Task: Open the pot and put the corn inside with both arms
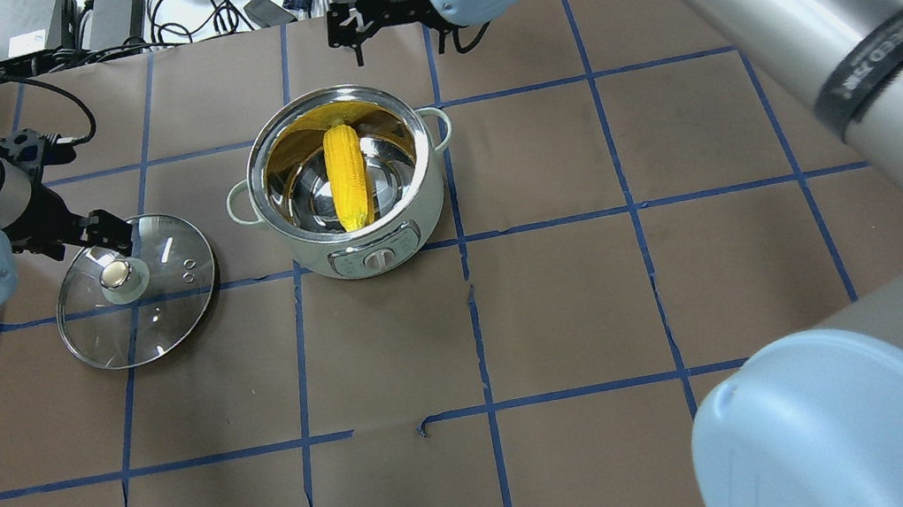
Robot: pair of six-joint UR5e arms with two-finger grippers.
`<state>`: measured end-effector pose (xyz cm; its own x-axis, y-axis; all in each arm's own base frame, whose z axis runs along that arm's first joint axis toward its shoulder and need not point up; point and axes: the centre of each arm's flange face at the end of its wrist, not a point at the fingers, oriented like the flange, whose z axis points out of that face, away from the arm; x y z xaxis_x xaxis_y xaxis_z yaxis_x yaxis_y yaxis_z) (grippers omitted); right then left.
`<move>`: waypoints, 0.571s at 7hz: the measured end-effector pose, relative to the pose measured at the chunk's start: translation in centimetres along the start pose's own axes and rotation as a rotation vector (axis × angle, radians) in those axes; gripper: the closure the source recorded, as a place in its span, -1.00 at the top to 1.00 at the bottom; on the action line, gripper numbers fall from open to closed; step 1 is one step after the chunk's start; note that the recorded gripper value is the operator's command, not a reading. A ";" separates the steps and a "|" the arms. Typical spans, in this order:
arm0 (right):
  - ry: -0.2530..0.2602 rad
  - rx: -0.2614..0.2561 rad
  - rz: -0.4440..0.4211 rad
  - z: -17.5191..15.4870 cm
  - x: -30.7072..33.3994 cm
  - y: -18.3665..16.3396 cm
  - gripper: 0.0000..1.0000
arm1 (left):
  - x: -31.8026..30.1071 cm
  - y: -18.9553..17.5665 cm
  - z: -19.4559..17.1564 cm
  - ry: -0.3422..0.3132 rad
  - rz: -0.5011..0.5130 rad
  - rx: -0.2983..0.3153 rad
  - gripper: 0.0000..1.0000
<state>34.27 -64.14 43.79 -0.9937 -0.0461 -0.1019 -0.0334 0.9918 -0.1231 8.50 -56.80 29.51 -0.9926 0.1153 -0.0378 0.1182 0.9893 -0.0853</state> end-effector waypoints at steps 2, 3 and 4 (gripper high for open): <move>0.024 -0.065 -0.005 -6.2 8.1 3.0 1.00 | 0.7 -0.6 -8.3 0.047 0.001 -0.050 1.00; 0.032 -0.069 -0.011 -8.6 10.9 6.0 1.00 | 1.0 -0.4 -12.0 0.061 -0.013 -0.068 1.00; 0.048 -0.059 -0.020 -10.4 12.3 9.3 0.95 | 1.4 0.2 -15.3 0.067 -0.029 -0.086 1.00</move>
<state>20.66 -54.28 51.68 -0.9967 -0.0616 -0.0522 -0.0581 0.9961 -0.0663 6.69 -55.08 44.64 -0.9956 0.0891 0.0306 0.0891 0.9960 0.0005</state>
